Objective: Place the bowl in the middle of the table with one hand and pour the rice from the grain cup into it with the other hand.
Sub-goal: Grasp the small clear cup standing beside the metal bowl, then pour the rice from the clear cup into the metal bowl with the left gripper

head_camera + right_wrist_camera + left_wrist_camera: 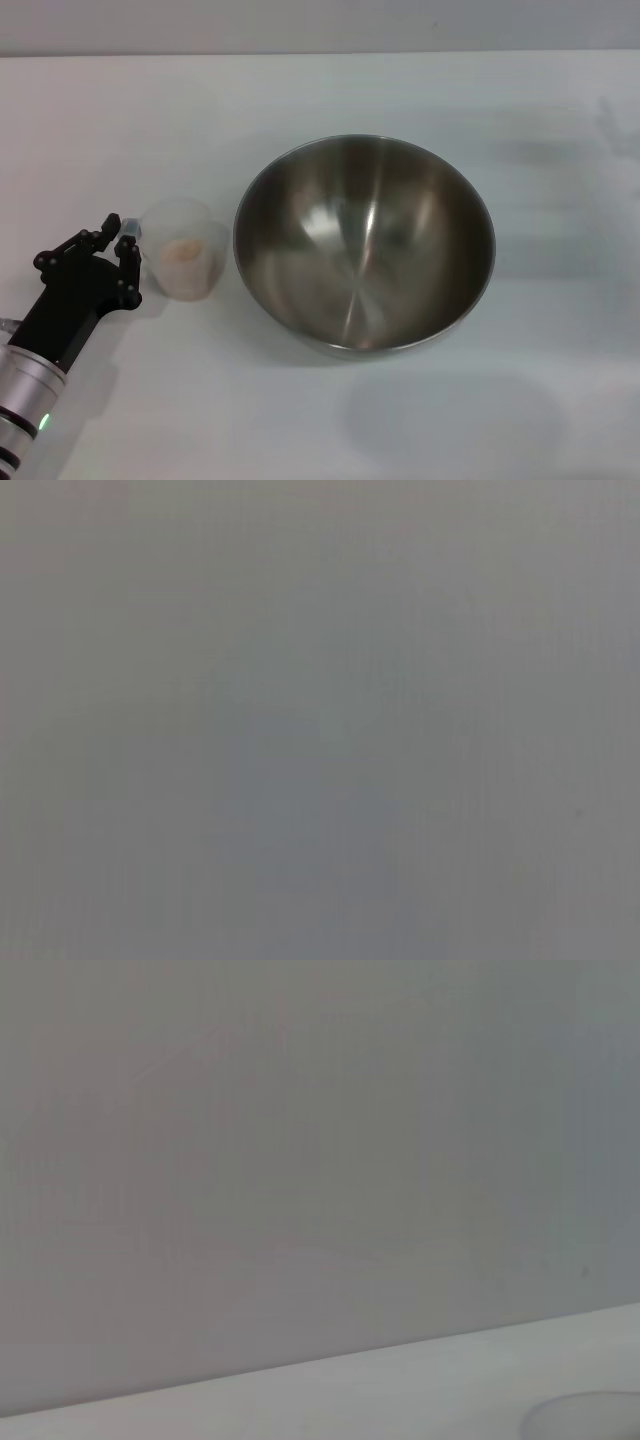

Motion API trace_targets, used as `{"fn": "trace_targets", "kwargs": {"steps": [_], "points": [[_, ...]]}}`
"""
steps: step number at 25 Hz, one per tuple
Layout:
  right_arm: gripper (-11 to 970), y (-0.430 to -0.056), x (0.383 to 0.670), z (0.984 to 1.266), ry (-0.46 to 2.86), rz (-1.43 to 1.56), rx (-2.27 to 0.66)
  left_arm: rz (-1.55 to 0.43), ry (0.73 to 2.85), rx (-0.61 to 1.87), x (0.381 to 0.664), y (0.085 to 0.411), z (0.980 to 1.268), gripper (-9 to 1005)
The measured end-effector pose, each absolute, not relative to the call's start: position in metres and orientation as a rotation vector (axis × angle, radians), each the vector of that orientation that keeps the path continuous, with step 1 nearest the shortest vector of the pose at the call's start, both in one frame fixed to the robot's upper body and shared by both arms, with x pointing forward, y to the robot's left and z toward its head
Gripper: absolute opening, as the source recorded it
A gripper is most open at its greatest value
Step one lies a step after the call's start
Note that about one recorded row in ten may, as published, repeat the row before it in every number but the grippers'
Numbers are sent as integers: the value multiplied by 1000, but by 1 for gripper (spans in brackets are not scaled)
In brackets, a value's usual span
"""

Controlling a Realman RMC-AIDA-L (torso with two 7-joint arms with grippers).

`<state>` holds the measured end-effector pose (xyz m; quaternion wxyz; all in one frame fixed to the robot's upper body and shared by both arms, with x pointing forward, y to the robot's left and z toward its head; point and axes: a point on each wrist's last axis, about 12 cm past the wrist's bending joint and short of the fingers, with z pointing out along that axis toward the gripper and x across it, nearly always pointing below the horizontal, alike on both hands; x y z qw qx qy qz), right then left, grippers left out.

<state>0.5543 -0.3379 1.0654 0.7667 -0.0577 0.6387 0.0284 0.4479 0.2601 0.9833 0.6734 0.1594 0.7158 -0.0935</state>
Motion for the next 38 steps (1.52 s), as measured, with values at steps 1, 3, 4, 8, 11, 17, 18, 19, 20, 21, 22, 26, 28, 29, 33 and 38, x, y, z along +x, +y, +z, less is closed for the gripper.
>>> {"fn": "trace_targets", "kwargs": {"steps": [1, 3, 4, 8, 11, 17, 18, 19, 20, 21, 22, 26, 28, 29, 33, 38], "points": [[743, -338, 554, 1065, 1388, 62, -125, -212, 1610, 360, 448, 260, 983, 272], [743, -338, 554, 1065, 1388, 62, -125, -214, 1607, 360, 449, 259, 984, 206], [743, -338, 554, 1065, 1389, 62, -124, -215, 1606, 360, 449, 259, 984, 174], [743, -338, 554, 1065, 1389, 61, -123, -217, 1598, 359, 451, 258, 985, 74], [743, -339, 553, 1065, 1390, 60, -121, -217, 1572, 349, 452, 257, 989, 30], [743, -340, 552, 1064, 1389, 60, -120, -75, 1362, 434, 468, 241, 1014, 34], [743, -340, 552, 1064, 1388, 60, -119, -45, 1318, 466, 471, 236, 1019, 34], [743, -340, 552, 1065, 1386, 61, -118, 22, 1236, 542, 477, 226, 1027, 35], [743, -340, 552, 1065, 1386, 61, -118, 22, 1236, 542, 477, 226, 1027, 36], [743, -340, 551, 1065, 1386, 61, -118, 62, 1188, 590, 481, 220, 1032, 36], [743, -340, 552, 1065, 1385, 62, -118, 97, 1146, 636, 483, 214, 1035, 37], [743, -339, 552, 1066, 1382, 63, -120, 253, 957, 835, 488, 194, 1045, 40], [743, -339, 553, 1066, 1381, 64, -121, 354, 864, 925, 489, 185, 1048, 41], [743, -339, 553, 1066, 1381, 64, -120, 384, 840, 947, 490, 183, 1049, 42], [743, -339, 552, 1066, 1375, 66, -121, 534, 673, 1082, 487, 173, 1051, 45], [743, -339, 551, 1066, 1376, 66, -121, 714, 472, 1226, 482, 165, 1048, 48]]}}
